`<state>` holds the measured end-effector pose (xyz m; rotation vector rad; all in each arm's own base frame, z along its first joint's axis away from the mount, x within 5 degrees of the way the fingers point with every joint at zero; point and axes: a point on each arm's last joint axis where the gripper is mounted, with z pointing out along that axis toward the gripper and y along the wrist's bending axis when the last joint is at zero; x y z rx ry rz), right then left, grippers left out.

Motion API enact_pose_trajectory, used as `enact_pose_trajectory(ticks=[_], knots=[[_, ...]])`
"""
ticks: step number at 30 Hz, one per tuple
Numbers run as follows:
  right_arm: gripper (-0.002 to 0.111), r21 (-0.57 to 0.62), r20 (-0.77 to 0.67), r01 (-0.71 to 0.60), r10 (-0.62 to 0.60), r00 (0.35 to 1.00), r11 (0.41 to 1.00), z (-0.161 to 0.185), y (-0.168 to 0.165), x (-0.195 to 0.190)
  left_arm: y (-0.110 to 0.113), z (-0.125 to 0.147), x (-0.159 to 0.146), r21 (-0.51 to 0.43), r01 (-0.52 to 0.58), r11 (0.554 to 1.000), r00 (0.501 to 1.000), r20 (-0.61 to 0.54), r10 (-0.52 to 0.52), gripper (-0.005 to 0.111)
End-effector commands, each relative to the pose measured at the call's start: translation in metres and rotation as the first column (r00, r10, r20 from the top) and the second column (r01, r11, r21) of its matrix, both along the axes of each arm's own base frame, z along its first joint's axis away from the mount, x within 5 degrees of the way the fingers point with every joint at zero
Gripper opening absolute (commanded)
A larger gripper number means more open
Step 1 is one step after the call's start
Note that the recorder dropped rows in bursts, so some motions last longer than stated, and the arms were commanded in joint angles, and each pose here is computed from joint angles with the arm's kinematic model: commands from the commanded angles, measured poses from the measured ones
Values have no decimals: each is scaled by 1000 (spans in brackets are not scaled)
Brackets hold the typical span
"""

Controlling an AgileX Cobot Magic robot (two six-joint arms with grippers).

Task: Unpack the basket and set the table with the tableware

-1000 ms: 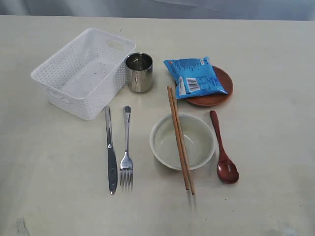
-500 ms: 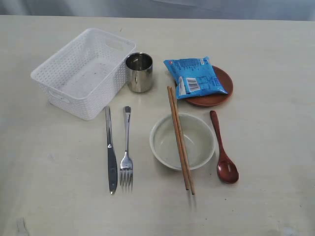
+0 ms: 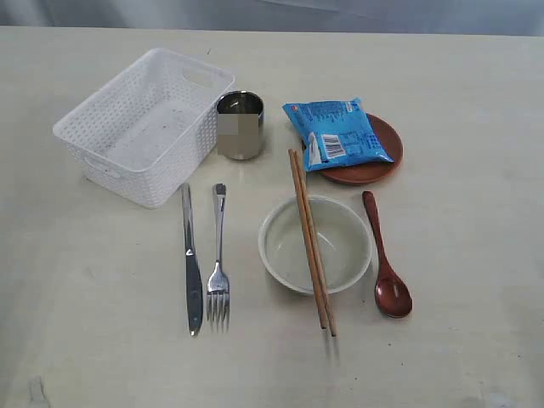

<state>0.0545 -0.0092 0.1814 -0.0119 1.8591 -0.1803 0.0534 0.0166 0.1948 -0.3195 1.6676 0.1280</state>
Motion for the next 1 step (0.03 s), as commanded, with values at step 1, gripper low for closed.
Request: enact_pose_trajectory(ticks=[1], knots=[[0, -4, 8, 6, -6, 1000, 1000, 0, 0, 0, 0, -1, 0, -1, -4, 1000, 1000, -2, 4, 0]])
